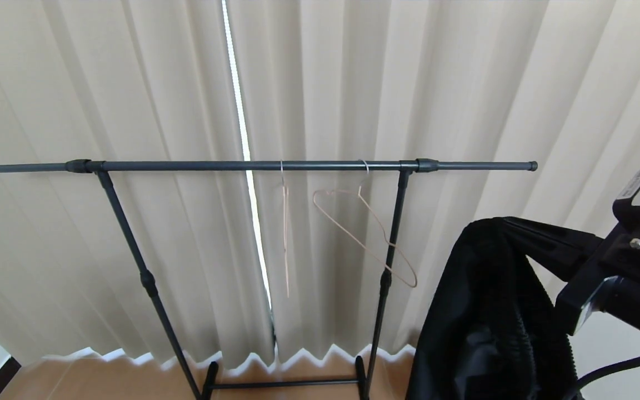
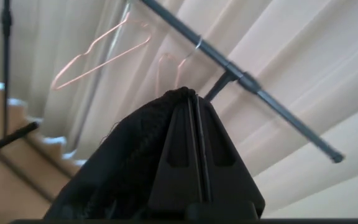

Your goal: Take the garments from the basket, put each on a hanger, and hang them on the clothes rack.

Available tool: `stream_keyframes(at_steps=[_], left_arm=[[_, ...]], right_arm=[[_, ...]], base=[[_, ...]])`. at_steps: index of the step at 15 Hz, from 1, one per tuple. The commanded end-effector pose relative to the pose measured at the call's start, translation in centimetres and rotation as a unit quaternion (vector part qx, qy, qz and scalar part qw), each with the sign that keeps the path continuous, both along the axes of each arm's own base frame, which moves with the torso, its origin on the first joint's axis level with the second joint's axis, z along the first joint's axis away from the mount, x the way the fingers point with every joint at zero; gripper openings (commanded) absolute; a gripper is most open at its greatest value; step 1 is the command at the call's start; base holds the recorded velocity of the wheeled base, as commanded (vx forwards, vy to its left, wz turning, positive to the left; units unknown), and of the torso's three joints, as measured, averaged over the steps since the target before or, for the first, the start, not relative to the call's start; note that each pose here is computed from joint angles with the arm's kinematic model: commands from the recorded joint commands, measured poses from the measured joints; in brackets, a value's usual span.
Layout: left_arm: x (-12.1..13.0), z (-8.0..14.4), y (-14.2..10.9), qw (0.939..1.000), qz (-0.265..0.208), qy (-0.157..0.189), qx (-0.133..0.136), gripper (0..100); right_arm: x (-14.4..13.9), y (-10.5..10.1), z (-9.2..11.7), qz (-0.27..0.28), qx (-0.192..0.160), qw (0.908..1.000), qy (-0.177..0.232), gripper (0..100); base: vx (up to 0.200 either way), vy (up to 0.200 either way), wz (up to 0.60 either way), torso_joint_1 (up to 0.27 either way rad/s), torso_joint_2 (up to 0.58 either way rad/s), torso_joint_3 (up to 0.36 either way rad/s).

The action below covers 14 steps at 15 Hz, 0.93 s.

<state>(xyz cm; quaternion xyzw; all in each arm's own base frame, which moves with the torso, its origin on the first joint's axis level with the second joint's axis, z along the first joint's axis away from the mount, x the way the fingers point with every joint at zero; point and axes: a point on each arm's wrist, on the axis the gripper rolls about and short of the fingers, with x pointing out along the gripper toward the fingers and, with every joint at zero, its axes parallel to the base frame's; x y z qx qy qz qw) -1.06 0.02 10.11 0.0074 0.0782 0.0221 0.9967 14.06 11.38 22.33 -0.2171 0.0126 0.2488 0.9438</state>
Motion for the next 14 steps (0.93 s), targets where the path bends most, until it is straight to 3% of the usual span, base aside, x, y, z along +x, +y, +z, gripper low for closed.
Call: stream_keyframes(at_steps=[1, 2, 3, 4, 6, 7, 10, 11, 13, 14], left_arm=[[3.0, 5.0, -0.1, 0.9957, -0.026, 0.049, -0.074, 100], [5.8, 7.4, -0.5, 0.9885, -0.055, 0.087, -0.111, 100], [6.9, 8.0, -0.9, 0.9835, -0.08, 0.105, -0.124, 100], [8.7, 9.3, -2.2, 0.9695, -0.131, 0.134, -0.158, 100], [10.9, 10.9, -4.5, 0.9473, -0.178, 0.169, -0.206, 100], [12.7, 11.0, -6.5, 0.9343, -0.204, 0.207, -0.207, 100], [15.8, 10.3, -10.3, 0.9199, -0.253, 0.224, -0.199, 100], [16.4, 9.9, -11.0, 0.9184, -0.257, 0.229, -0.196, 100], [19.8, 6.2, -13.5, 0.9116, -0.247, 0.276, -0.179, 100], [20.9, 5.0, -14.2, 0.9112, -0.244, 0.28, -0.178, 100]], right_arm=[[-0.6, 1.0, 2.2, 0.021, 0.044, 0.9979, 0.041, 0], [-1.0, 2.1, 4.1, 0.028, 0.099, 0.9866, 0.126, 0], [-0.7, 2.7, 4.7, 0.024, 0.118, 0.9805, 0.156, 0], [0.0, 3.6, 5.2, 0.012, 0.144, 0.9717, 0.186, 0], [0.8, 4.5, 5.0, 0.005, 0.151, 0.9686, 0.197, 0], [1.5, 5.4, 5.0, 0.004, 0.157, 0.9669, 0.201, 0], [3.4, 8.3, 4.8, 0.0, 0.172, 0.9643, 0.201, 0], [3.9, 8.9, 4.7, -0.008, 0.172, 0.965, 0.197, 0], [5.5, 10.5, 3.9, -0.033, 0.193, 0.9644, 0.178, 0], [5.8, 10.8, 3.7, -0.034, 0.202, 0.9618, 0.182, 0]], base=[[0.0, 0.0, 0.0, 0.0, 0.0, 0.0], [0.0, 0.0, 0.0, 0.0, 0.0, 0.0], [0.0, 0.0, 0.0, 0.0, 0.0, 0.0], [0.0, 0.0, 0.0, 0.0, 0.0, 0.0], [0.0, 0.0, 0.0, 0.0, 0.0, 0.0], [0.0, 0.0, 0.0, 0.0, 0.0, 0.0], [0.0, 0.0, 0.0, 0.0, 0.0, 0.0], [0.0, 0.0, 0.0, 0.0, 0.0, 0.0], [0.0, 0.0, 0.0, 0.0, 0.0, 0.0], [0.0, 0.0, 0.0, 0.0, 0.0, 0.0]])
